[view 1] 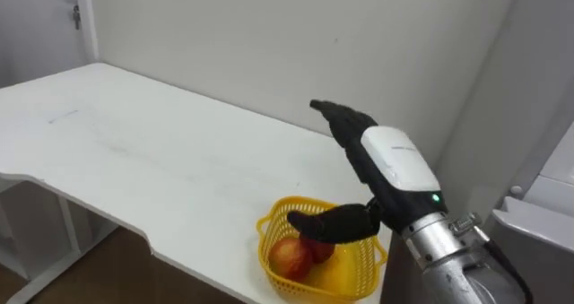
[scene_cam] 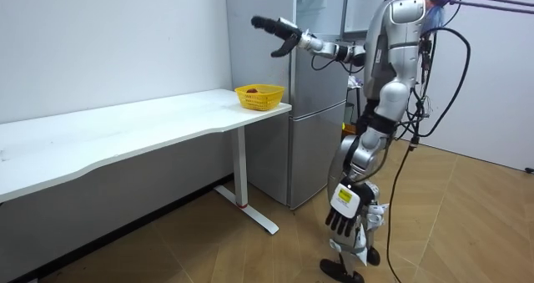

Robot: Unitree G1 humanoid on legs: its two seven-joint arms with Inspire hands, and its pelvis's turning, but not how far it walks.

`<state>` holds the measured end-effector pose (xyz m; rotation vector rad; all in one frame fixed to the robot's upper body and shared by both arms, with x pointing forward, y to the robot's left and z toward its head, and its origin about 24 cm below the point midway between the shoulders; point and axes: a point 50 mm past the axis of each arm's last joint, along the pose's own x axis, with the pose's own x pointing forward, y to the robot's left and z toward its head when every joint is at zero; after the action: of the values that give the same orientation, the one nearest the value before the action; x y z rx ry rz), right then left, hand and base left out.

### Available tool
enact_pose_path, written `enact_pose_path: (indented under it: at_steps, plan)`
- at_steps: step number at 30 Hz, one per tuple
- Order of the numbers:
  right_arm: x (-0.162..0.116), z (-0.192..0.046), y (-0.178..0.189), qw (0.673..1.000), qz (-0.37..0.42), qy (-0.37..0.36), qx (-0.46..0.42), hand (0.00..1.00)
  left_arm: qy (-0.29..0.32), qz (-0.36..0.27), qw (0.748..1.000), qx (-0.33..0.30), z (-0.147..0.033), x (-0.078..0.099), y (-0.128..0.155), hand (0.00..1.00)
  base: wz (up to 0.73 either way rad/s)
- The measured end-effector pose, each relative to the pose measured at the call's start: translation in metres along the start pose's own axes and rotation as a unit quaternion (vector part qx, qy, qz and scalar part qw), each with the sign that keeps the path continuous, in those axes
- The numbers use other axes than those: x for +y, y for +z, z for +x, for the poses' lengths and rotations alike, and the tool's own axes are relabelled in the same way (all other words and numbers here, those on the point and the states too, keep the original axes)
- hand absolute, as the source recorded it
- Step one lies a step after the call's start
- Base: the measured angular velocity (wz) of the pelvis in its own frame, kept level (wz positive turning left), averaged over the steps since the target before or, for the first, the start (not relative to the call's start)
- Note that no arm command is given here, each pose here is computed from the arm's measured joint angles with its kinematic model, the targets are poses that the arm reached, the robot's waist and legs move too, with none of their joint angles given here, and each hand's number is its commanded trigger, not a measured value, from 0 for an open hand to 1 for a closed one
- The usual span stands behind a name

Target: Retrieve from the upper fridge

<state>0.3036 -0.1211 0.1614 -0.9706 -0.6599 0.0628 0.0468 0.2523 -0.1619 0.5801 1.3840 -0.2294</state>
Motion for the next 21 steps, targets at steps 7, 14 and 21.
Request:
enact_pose_path:
  at_steps: [7, 14, 21]
  plan:
    - [-0.026, -0.002, 0.030, 0.989, 0.106, -0.088, -0.053, 0.00, -0.002, -0.005, 1.000, 0.013, 0.000, -0.011, -0.009, 0.00, -0.09]
    - [-0.040, -0.018, 0.023, 0.983, 0.122, -0.131, -0.030, 0.00, 0.000, -0.007, 1.000, 0.013, 0.000, -0.011, -0.008, 0.00, -0.09]
    - [-0.041, -0.043, 0.012, 0.976, 0.147, -0.158, 0.007, 0.00, 0.007, -0.011, 1.000, 0.011, 0.000, -0.012, -0.007, 0.00, -0.11]
